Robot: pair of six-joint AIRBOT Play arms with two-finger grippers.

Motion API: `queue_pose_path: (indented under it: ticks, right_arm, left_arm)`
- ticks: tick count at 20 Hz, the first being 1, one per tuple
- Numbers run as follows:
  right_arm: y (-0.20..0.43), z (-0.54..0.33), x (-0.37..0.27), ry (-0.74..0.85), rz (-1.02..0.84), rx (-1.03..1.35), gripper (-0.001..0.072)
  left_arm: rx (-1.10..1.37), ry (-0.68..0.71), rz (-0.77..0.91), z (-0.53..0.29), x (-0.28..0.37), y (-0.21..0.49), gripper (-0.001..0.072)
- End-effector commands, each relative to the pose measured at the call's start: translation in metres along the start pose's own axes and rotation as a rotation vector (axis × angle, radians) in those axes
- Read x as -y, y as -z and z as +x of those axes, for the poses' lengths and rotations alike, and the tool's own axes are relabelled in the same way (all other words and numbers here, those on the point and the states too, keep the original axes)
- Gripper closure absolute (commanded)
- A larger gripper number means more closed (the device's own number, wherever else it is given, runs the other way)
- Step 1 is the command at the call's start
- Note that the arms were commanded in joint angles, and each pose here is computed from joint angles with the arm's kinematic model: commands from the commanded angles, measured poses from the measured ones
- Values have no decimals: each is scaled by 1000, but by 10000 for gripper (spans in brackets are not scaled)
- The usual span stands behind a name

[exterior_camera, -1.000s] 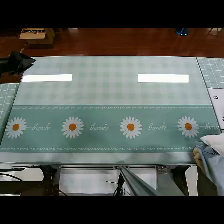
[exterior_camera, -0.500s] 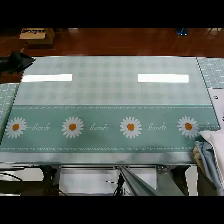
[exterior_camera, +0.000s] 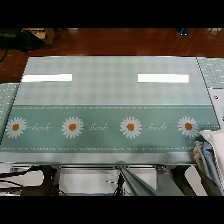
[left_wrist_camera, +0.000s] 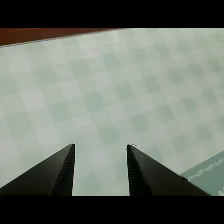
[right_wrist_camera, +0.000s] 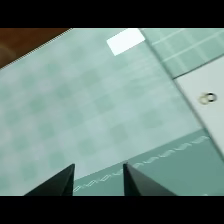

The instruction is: Fold the shirts.

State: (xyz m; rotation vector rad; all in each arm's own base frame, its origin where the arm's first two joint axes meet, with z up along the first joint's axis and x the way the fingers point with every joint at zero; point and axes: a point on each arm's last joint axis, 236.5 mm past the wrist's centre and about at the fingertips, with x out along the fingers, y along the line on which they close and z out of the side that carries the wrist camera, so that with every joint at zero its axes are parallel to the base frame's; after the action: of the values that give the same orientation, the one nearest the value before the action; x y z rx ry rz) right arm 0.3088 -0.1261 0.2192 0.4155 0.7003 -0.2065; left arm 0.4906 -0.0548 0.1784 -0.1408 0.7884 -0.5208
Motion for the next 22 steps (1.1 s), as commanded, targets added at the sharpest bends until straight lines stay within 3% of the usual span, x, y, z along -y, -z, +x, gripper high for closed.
queue_pose_path:
  ticks: [1,3,4,9,22]
  right_arm:
    - [35,45,-66,-117,-223,-172,265]
    - [51,74,-82,-62,-384,-228,162]
    - [60,86,-96,-64,-427,-253,110]
    - [107,126,-147,-105,-446,-376,109]
    - [144,138,-120,-6,-410,-567,117]
  left_arm:
    - [-235,-283,103,-7,8,36,293]
    - [-339,-275,125,8,37,59,-13]
    - [-374,-249,124,16,55,68,-13]
    - [-439,-247,145,36,94,86,-13]
    - [-614,-245,81,74,83,129,-13]
